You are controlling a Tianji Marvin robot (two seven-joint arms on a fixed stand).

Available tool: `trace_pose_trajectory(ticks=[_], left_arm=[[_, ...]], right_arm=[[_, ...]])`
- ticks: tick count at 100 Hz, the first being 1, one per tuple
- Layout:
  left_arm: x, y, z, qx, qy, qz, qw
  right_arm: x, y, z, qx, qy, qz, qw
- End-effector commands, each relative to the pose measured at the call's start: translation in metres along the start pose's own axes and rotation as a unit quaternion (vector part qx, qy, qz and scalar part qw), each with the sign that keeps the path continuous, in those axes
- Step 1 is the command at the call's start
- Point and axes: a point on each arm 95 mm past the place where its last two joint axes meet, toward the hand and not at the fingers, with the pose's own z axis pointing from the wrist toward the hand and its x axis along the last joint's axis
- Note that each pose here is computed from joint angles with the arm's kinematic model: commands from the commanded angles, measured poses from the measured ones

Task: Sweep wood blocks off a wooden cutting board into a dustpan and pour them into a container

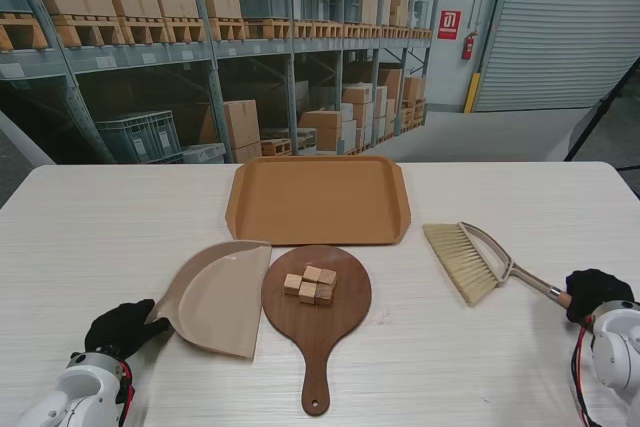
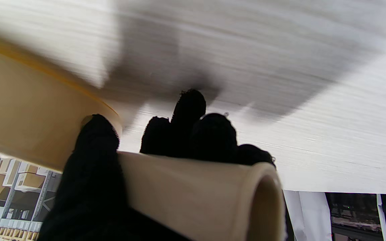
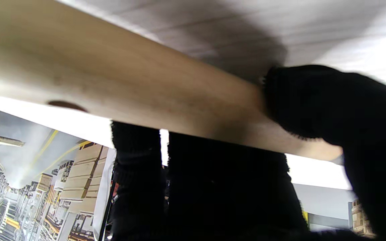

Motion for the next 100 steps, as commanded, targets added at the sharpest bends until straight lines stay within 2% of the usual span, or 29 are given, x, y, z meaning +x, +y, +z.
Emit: trace_pose_trajectory(ticks=[1, 46, 70, 100], left_arm=[[-0.004, 0.022, -0.008, -0.039, -0.007, -0.001, 0.9992], [-0.005, 0.022, -0.009, -0.036, -0.008, -0.002, 0.9993], [-0.006, 0.021, -0.009, -0.035, -0.009, -0.004, 0.9993], [-0.006, 0.02, -0.008, -0.033, -0.009, -0.006, 0.9994]], right_arm=[[0.012, -0.04, -0.012, 0.054, 0.008, 0.005, 0.9985], [0.032, -0.012, -0.022, 0.039, -0.001, 0.022, 0.999], [0.041, 0.008, -0.029, 0.006, -0.024, 0.061, 0.9978], [0.052, 0.025, -0.037, -0.04, -0.042, 0.123, 0.9907]])
